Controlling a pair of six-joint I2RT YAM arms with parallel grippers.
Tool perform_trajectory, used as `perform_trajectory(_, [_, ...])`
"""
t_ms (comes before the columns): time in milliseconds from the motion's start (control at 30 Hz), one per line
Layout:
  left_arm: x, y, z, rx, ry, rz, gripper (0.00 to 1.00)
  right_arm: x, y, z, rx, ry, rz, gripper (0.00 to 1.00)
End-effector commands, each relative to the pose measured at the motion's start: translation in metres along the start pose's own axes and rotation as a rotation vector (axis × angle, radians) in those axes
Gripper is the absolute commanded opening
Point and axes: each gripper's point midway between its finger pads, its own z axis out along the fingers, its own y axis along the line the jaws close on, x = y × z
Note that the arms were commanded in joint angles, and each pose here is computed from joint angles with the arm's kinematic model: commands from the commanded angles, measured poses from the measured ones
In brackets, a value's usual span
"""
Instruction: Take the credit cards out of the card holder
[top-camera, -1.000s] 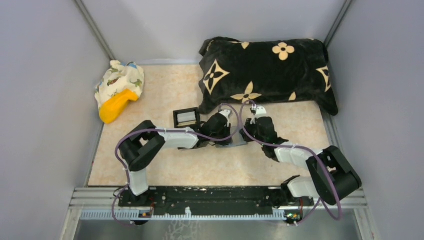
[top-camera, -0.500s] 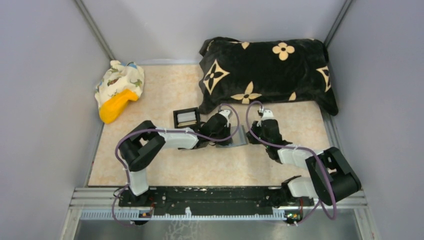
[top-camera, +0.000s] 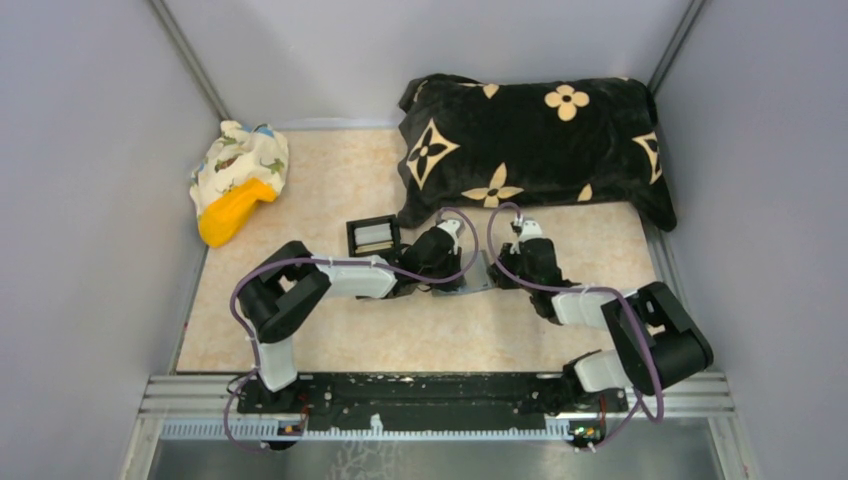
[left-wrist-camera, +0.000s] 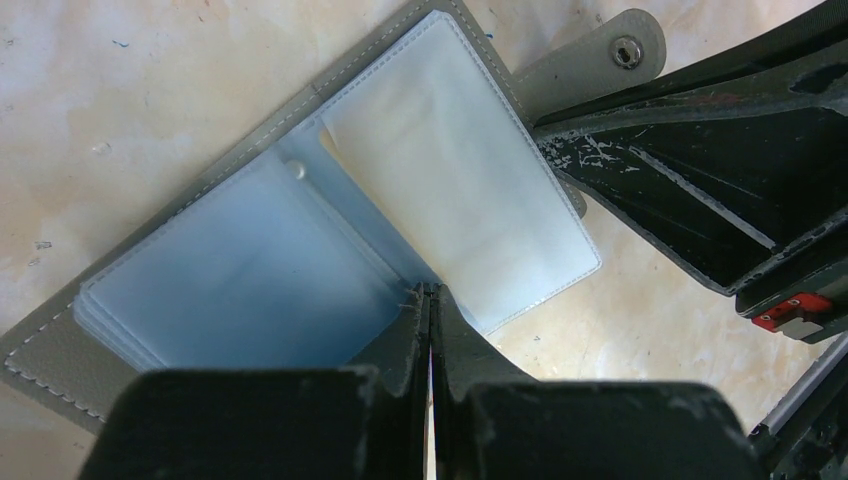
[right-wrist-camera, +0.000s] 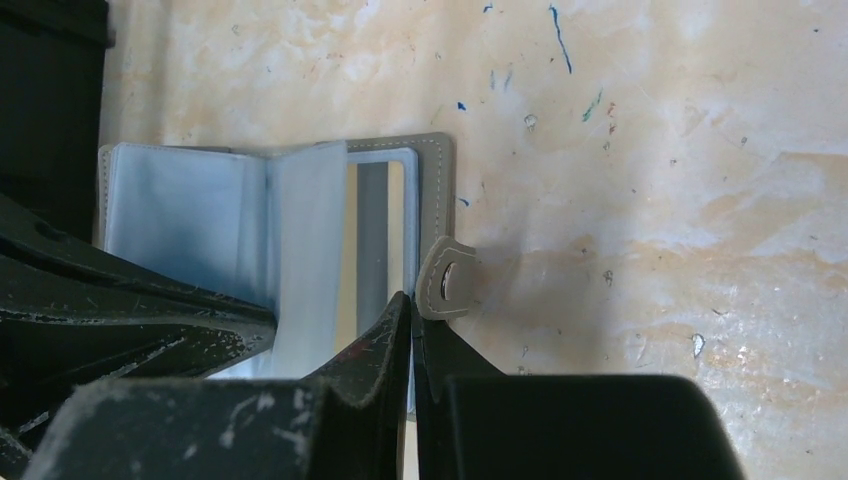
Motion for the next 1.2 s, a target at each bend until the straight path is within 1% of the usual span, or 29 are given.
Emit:
perform_trajectory(0, [0.030,0.019,0.000,-0.055,0.087,0.006,0.00,-0.006,0.018,0.002,-0.082,-0.020,-0.020,0.04])
perform_trajectory(367, [0.028,0.016,-0.001,-0.035,0.080,0.008,0.00,-0.012,0.059,0.000,-0.132,-0.032,-0.106,0.04])
perform_trajectory(533, [0.025,0.010,-0.004,0.000,0.057,0.013,0.00,-0.013,0.066,-0.002,-0.148,-0.032,-0.121,0.04])
perform_trajectory(800, [0.024,0.009,-0.005,0.008,0.048,0.015,0.00,-0.012,0.083,-0.004,-0.201,-0.030,-0.138,0.04])
perform_trajectory(1167, [0.018,0.008,-0.012,0.013,0.015,0.015,0.00,0.001,0.088,-0.003,-0.229,-0.002,-0.137,0.04])
